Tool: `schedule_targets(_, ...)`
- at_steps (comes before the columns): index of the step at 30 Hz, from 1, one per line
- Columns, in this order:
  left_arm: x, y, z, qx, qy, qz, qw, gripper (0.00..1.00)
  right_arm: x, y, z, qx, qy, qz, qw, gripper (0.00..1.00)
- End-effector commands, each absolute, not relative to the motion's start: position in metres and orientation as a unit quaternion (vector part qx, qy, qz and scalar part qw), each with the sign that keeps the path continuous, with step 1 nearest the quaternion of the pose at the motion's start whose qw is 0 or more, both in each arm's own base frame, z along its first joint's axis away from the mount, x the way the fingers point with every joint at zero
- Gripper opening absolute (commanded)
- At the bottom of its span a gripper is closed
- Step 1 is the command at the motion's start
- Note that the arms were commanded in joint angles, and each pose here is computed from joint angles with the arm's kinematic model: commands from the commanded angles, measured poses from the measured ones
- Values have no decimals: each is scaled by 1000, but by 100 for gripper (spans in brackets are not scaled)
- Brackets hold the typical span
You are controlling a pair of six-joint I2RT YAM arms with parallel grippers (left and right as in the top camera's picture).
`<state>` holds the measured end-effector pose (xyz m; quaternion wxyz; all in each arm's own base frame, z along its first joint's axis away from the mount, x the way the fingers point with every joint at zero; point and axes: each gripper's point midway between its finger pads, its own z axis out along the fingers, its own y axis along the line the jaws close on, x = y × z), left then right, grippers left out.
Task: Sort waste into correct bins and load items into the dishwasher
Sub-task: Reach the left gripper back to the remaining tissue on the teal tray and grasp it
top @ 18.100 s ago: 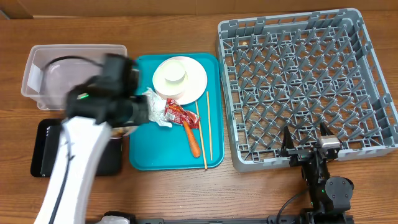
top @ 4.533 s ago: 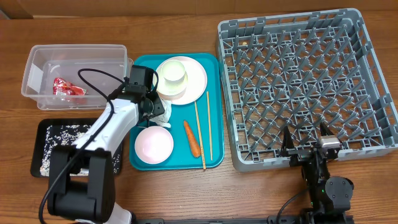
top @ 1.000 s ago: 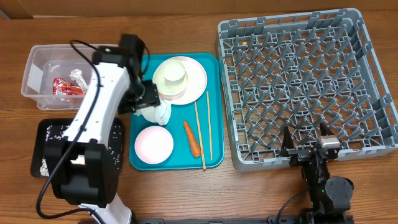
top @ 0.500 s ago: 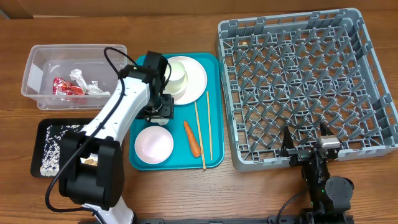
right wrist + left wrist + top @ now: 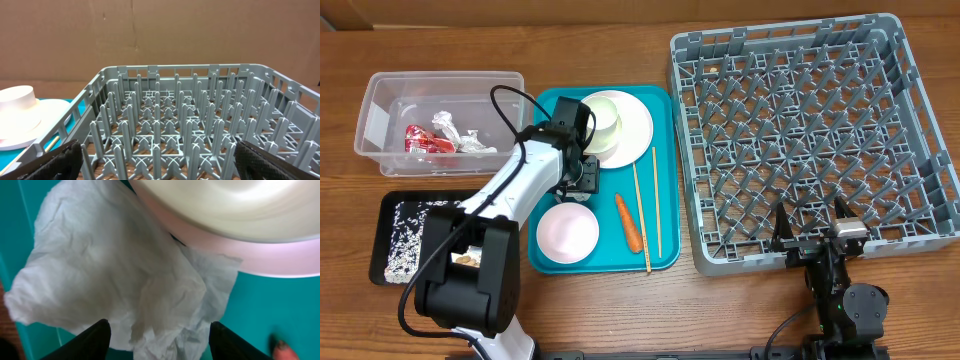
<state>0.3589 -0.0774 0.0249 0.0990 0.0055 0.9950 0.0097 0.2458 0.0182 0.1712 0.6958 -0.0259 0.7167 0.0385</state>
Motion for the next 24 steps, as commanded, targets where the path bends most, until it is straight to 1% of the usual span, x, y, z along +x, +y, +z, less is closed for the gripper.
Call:
schedule_targets(1,353,-74,12,18,995,20,96,65,246,18,170,-26,715,38,698,100)
schedule_targets(5,351,-74,8,18,995,19,98,62,246,18,170,-26,715,38,698,100)
schedule_targets(7,352,-74,8,18,995,19,100,59,246,18,170,-26,715,38,698,100)
schedule_targets(8,353,-74,8,18,995,19,101,55,246,18,170,-26,715,38,698,100)
schedule_targets(12,354,-74,9,18,994,18,104,36,246,18,170,-26,715,38,698,100)
schedule_targets(14,354,-74,9,18,994,18,103,20,246,18,170,-26,715,38,698,100)
schedule_targets(16,354,-74,9,18,994,18,103,5,246,18,170,-26,715,38,698,100)
schedule_targets(19,356,-74,16,17,994,18,106,4,246,18,170,-26,715,38,698,100)
schedule_targets(24,377,-79,55,16,991,14,133,4,246,18,170,-26,715,38,698,100)
